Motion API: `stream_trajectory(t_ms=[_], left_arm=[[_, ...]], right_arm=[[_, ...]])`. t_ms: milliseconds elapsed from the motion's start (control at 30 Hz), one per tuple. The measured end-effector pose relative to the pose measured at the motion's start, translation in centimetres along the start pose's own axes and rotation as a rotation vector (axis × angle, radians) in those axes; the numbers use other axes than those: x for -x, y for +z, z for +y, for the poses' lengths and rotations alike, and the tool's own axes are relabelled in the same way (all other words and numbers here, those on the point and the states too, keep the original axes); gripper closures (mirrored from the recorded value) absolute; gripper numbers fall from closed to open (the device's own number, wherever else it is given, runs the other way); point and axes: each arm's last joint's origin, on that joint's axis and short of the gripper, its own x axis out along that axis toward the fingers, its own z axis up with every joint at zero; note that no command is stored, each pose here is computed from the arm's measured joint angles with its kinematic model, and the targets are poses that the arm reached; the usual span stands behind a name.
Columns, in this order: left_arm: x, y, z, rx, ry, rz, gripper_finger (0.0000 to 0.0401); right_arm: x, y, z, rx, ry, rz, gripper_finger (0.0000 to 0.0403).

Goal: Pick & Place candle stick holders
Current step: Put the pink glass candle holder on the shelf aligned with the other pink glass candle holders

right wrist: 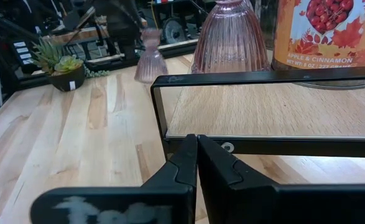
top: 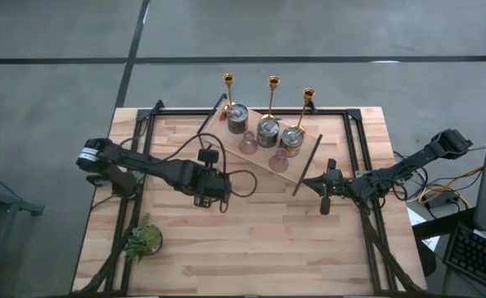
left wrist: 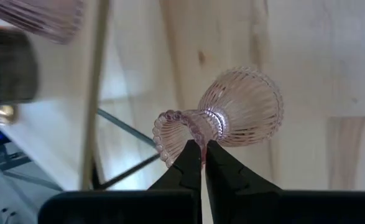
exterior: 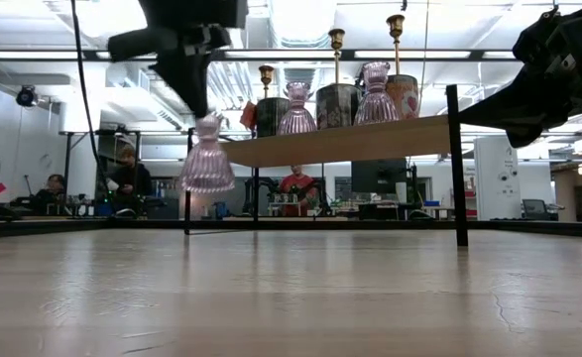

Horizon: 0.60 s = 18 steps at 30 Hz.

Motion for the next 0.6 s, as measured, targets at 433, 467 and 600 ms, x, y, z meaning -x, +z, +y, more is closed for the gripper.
stream_trajectory(t_ms=[433, 467, 600], left_arm=[[4.3, 0.9, 5.8, 0.021, 0.113, -0.025, 0.0395], [4.5, 0.9, 6.2, 0.021, 0.125, -0.026, 0.0395], [5.0, 0.9, 7.9, 0.018, 0.171, -0.031, 0.0395]], right_arm=[[0.0, 0.0, 0.0, 0.000, 0.000, 0.000, 0.0394], [0.0, 0.0, 0.0, 0.000, 0.000, 0.000, 0.0394], [0.0, 0.0, 0.0, 0.000, 0.000, 0.000, 0.0394]])
